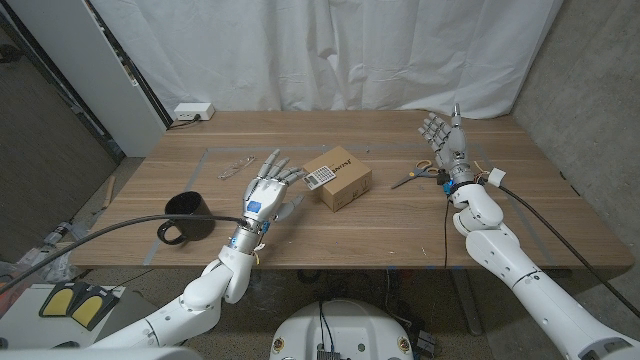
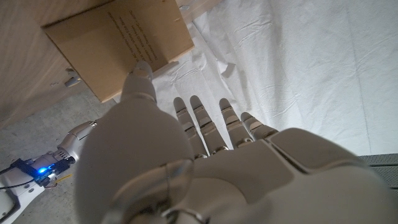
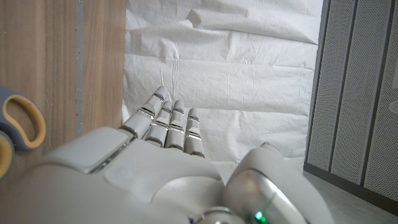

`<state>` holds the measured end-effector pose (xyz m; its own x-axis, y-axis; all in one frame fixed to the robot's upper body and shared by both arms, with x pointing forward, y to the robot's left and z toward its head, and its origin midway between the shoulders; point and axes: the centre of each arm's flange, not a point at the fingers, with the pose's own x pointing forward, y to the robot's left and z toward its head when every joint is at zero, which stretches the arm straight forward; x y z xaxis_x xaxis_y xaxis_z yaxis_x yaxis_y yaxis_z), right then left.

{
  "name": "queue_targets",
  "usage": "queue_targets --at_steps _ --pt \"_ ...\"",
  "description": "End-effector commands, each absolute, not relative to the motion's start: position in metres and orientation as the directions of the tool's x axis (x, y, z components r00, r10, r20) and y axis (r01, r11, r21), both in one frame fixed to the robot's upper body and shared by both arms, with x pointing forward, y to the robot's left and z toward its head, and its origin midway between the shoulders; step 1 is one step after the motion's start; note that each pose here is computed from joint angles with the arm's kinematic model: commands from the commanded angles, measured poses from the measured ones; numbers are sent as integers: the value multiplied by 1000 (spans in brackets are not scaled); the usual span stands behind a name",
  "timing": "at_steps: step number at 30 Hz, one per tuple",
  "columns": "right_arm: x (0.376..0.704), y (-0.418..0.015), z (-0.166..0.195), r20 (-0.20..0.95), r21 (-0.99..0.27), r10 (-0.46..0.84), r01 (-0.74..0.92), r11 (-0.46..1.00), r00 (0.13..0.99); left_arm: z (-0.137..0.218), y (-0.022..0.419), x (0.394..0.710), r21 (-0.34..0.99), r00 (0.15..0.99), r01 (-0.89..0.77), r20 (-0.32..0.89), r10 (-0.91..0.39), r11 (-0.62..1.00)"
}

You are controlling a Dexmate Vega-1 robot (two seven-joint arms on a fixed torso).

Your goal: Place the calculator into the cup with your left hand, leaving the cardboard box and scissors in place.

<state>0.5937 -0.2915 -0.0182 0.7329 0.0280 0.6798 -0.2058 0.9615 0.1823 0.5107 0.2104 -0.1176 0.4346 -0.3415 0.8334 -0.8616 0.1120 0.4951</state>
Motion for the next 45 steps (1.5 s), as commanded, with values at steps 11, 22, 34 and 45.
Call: queue_targets --at_steps 11,22,34,45 --pt "592 -292 -28 667 199 12 -193 961 745 -113 205 528 497 427 -855 836 -344 149" --pt "591 -292 -29 665 202 6 -188 961 747 -115 201 535 505 421 -842 836 -351 193" --pt "593 -291 -29 663 203 6 -187 961 749 -113 197 546 517 417 -823 832 -366 236" --pt "591 -291 -30 666 212 -8 -179 961 746 -113 189 556 517 403 -809 834 -377 279"
